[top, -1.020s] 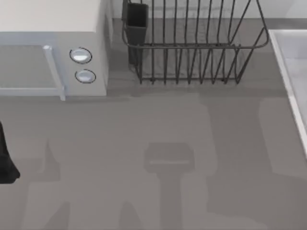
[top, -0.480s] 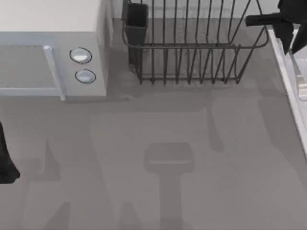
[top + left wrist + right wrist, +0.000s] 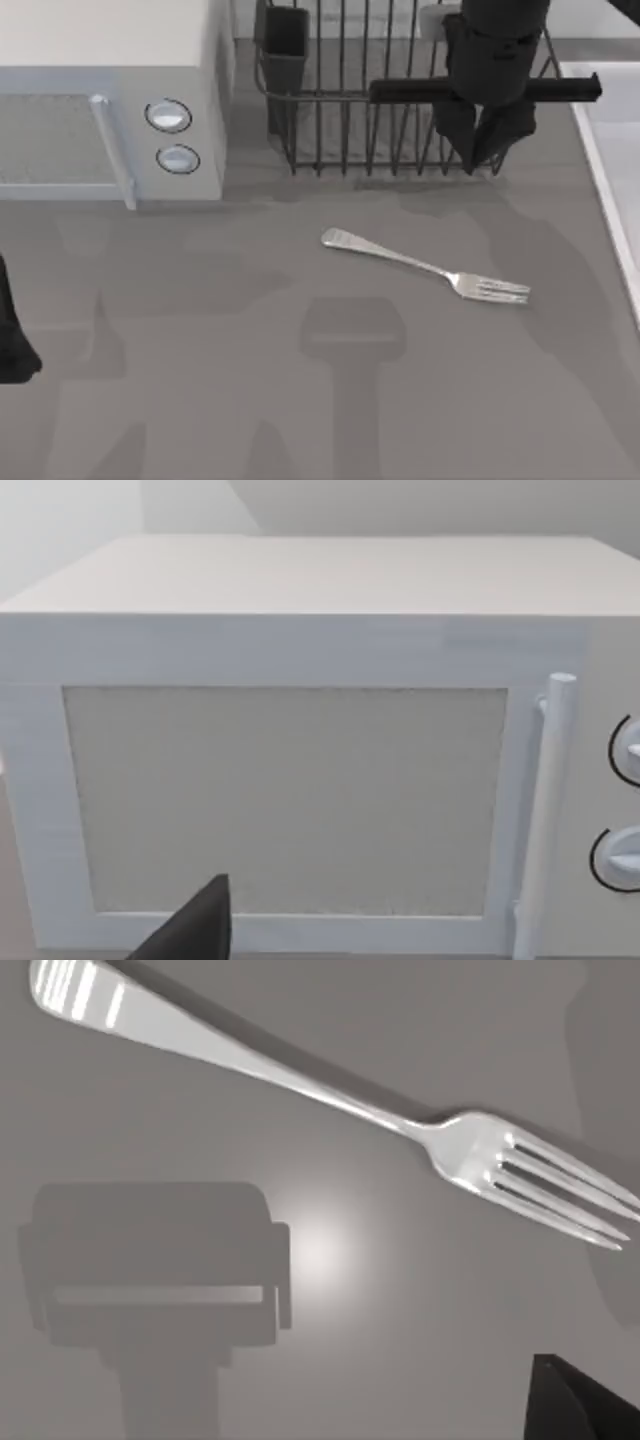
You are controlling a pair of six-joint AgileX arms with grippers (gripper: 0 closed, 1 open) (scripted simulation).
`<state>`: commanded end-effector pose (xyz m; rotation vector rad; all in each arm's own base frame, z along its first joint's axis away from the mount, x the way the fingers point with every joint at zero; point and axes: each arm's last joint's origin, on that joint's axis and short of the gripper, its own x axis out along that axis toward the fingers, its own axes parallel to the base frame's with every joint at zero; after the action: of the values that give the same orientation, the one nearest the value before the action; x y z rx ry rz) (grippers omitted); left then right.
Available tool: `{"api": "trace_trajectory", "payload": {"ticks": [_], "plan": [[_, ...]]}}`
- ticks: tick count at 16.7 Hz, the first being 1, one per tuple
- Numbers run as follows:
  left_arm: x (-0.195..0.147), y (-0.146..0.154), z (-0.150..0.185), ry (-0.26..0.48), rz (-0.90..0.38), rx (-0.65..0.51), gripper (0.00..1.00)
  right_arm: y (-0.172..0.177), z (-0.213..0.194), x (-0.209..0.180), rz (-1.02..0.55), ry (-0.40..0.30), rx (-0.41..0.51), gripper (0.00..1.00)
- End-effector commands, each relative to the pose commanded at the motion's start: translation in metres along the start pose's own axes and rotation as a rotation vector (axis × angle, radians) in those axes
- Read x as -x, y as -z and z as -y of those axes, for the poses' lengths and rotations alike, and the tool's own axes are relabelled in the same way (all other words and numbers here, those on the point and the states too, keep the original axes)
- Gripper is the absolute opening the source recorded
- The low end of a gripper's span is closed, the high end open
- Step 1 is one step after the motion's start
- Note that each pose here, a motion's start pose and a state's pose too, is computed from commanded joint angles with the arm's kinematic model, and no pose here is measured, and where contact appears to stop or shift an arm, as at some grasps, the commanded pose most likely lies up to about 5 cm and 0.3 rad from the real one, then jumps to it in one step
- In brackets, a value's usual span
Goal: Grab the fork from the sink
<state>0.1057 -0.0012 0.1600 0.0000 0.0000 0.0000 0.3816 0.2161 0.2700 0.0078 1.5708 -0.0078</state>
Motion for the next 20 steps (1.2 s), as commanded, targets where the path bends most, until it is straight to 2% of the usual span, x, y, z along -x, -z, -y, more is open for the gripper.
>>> {"api": "trace_trajectory", "payload": {"ticks": [6,14,20], "plan": [[0.000,0.000,0.000,0.000,0.000,0.000,1.00,-0.003,0.003,-0.007,0.010,0.008,-0.002,0.00],[0.000,0.000,0.000,0.000,0.000,0.000,1.00,-0.002,-0.001,-0.100,-0.001,0.002,0.000,0.00],[0.000,0.000,0.000,0.000,0.000,0.000,1.00,0.000,0.000,-0.110,0.000,0.000,0.000,0.00]]}}
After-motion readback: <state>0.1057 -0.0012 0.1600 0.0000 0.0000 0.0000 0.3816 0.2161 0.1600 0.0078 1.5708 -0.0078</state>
